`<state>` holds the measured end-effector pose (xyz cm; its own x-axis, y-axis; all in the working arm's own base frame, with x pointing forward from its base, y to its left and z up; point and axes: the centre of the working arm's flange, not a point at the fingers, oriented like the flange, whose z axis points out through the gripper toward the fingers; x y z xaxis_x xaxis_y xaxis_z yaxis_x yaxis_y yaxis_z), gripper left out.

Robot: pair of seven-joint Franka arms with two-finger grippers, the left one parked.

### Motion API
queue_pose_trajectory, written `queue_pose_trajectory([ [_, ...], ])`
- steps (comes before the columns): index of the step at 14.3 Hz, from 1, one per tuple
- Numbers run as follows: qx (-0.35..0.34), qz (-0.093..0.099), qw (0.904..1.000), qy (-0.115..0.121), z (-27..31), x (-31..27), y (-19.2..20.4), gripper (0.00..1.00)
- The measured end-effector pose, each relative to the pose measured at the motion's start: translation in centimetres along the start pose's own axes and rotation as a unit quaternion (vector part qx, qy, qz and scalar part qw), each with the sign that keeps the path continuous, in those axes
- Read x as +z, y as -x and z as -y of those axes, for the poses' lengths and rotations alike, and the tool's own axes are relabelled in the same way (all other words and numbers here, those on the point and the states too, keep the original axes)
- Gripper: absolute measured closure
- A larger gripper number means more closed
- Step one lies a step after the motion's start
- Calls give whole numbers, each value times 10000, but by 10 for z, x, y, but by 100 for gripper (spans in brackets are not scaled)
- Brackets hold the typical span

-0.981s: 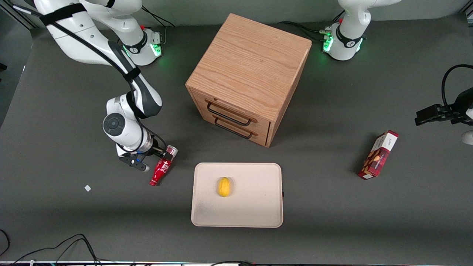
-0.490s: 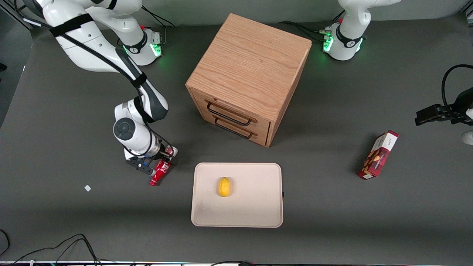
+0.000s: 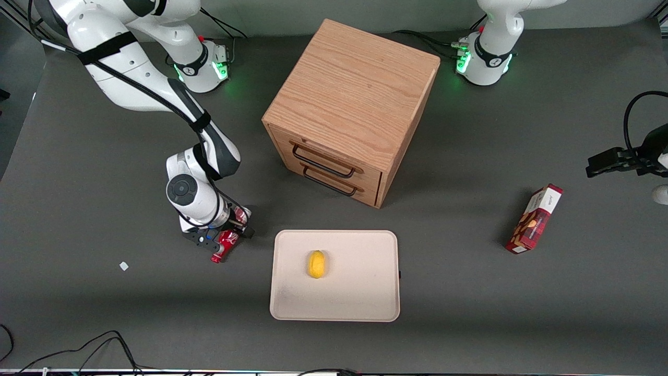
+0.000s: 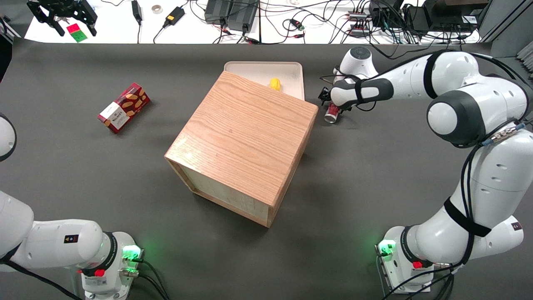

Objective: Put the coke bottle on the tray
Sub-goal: 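Close the right gripper around the bottle's body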

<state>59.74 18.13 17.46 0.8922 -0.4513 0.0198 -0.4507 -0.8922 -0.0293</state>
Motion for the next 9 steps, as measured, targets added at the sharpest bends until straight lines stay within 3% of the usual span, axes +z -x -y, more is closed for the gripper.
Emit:
queue_pose_trajectory([
  [4,-18,-11,10000,6,0,0,0,0],
  [6,-103,-53,9999,41,0,0,0,17],
  [8,-134,-69,9999,54,1,0,0,41],
  [9,-137,-72,9999,53,1,-1,0,46],
])
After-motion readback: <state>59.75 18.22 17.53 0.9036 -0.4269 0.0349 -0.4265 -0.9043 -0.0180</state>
